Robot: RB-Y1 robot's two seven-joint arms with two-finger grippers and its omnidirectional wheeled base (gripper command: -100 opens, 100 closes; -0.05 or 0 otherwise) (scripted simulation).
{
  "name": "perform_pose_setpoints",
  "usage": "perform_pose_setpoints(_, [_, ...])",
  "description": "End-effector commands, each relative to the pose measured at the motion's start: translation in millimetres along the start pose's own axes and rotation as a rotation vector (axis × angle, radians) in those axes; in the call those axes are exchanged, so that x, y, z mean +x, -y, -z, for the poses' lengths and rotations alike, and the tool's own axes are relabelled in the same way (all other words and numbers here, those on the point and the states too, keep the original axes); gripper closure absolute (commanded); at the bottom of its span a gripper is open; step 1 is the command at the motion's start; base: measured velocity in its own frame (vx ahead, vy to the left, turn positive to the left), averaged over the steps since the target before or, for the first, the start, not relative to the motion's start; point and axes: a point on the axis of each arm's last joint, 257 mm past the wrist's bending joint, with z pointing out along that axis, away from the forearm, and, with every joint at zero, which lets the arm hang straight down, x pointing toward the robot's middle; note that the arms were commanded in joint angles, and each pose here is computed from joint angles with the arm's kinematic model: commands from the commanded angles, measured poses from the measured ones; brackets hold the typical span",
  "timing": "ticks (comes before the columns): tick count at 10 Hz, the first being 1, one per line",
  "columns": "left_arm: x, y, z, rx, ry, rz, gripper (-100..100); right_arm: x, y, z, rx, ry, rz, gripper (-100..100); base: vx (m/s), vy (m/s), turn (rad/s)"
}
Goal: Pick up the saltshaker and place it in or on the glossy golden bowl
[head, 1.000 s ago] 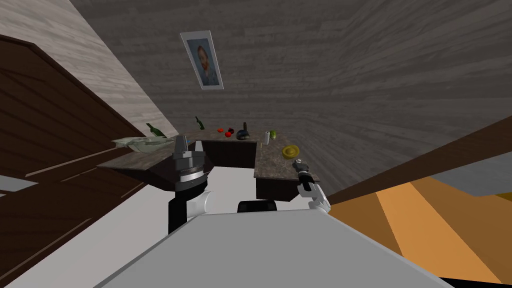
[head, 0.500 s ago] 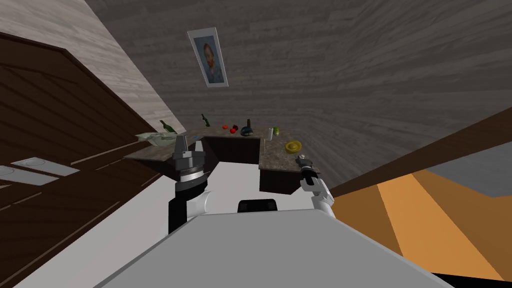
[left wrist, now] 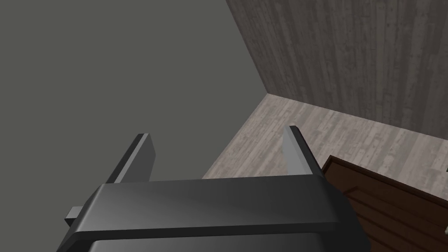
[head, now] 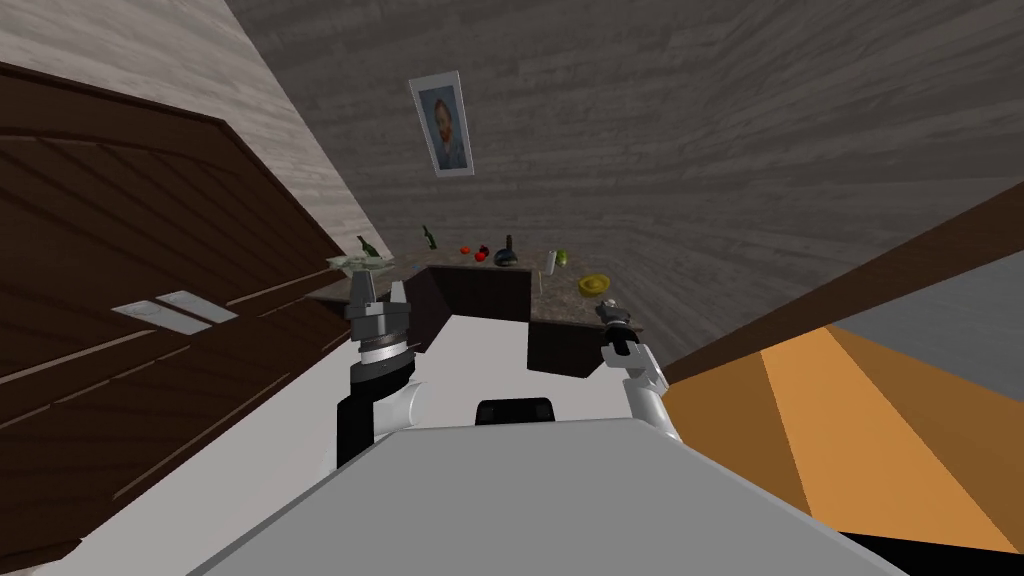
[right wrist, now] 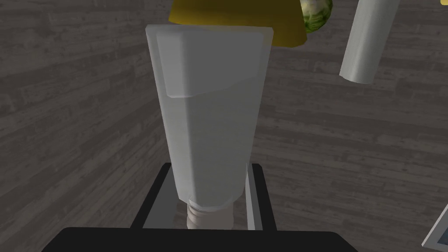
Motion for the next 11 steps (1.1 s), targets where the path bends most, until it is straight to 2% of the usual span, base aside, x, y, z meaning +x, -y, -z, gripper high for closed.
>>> perform_pose_setpoints(1, [0.0, 0, 0.0, 0.0, 0.0, 0.0, 0, -16, -2, -9.1, 0.019, 0.01, -0.035, 100, -0.199, 0.204, 0.096])
perform_pose_setpoints(6, [0.0, 0, 0.0, 0.0, 0.0, 0.0, 0, -51, -10, -25.7, 0.062, 0.017, -0.141, 100, -0.192, 0.139, 0.097])
perform_pose_setpoints(9, [-0.1, 0, 0.1, 0.0, 0.0, 0.0, 0, -62, -19, -31.7, 0.075, 0.008, -0.189, 100, -0.088, 0.077, 0.076])
perform_pose_setpoints(11, [-0.1, 0, 0.1, 0.0, 0.0, -0.001, 0, -66, -25, -34.8, 0.079, -0.002, -0.206, 100, -0.01, 0.004, 0.063])
